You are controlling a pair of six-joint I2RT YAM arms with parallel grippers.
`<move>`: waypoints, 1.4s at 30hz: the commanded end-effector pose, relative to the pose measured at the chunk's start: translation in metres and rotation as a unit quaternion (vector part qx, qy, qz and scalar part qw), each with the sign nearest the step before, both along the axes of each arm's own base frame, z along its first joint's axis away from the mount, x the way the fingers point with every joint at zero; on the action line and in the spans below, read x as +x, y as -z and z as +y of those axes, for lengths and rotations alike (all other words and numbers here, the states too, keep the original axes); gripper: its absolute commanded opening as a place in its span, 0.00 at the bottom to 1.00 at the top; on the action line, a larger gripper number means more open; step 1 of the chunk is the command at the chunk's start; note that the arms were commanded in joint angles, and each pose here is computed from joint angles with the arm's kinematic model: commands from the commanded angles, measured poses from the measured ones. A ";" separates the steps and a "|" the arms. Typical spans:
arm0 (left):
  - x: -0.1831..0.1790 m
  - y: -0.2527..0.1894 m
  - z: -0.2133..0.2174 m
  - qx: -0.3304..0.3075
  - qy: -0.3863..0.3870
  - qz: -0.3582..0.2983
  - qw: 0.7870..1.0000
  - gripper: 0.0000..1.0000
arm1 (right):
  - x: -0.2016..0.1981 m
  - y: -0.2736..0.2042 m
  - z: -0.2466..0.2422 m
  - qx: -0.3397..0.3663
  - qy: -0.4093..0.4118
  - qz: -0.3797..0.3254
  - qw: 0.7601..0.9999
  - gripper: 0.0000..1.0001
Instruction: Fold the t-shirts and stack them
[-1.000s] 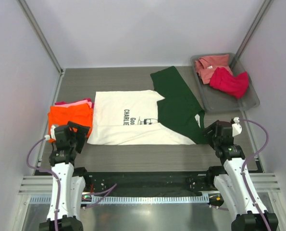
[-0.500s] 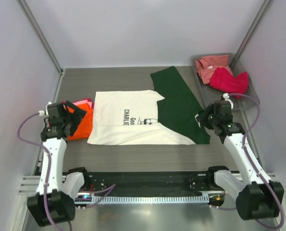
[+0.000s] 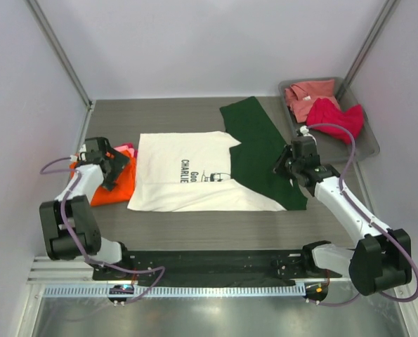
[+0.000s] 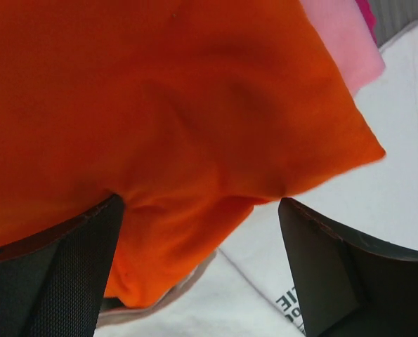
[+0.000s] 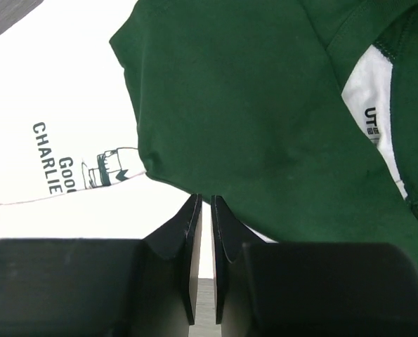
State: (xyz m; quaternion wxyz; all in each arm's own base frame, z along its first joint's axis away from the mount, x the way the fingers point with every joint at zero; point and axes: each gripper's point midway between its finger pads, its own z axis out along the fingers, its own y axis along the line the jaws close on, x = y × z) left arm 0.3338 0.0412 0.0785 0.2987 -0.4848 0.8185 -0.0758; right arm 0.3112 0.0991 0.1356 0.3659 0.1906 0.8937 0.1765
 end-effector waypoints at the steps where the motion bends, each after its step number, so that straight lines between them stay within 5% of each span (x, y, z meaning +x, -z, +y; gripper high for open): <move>1: 0.036 -0.007 0.033 0.027 -0.047 -0.029 0.998 0.92 | 0.019 -0.018 0.000 -0.014 0.001 -0.036 0.999 0.16; 5: 0.030 0.029 0.063 0.004 -0.090 0.022 0.996 0.91 | 0.023 -0.012 -0.003 -0.025 0.006 -0.031 0.999 0.16; 12: 0.026 -0.001 0.094 0.051 -0.124 0.001 0.991 0.91 | 0.042 -0.009 -0.011 -0.055 0.025 -0.026 0.998 0.16; 23: 0.054 -0.135 0.007 0.103 0.034 -0.169 0.980 1.00 | 0.145 -0.038 -0.003 -0.092 0.034 -0.051 0.994 0.18; 31: 0.097 -0.150 -0.033 0.056 0.108 -0.207 0.971 1.00 | 0.259 -0.029 0.001 -0.075 0.032 -0.051 0.995 0.30; 35: 0.115 -0.139 -0.048 0.074 0.132 -0.197 0.969 1.00 | 0.306 0.013 0.004 -0.109 0.015 -0.030 0.993 0.60; 42: 0.144 -0.118 -0.070 0.096 0.168 -0.183 0.964 1.00 | 0.361 0.037 -0.012 -0.141 0.045 -0.063 0.987 0.62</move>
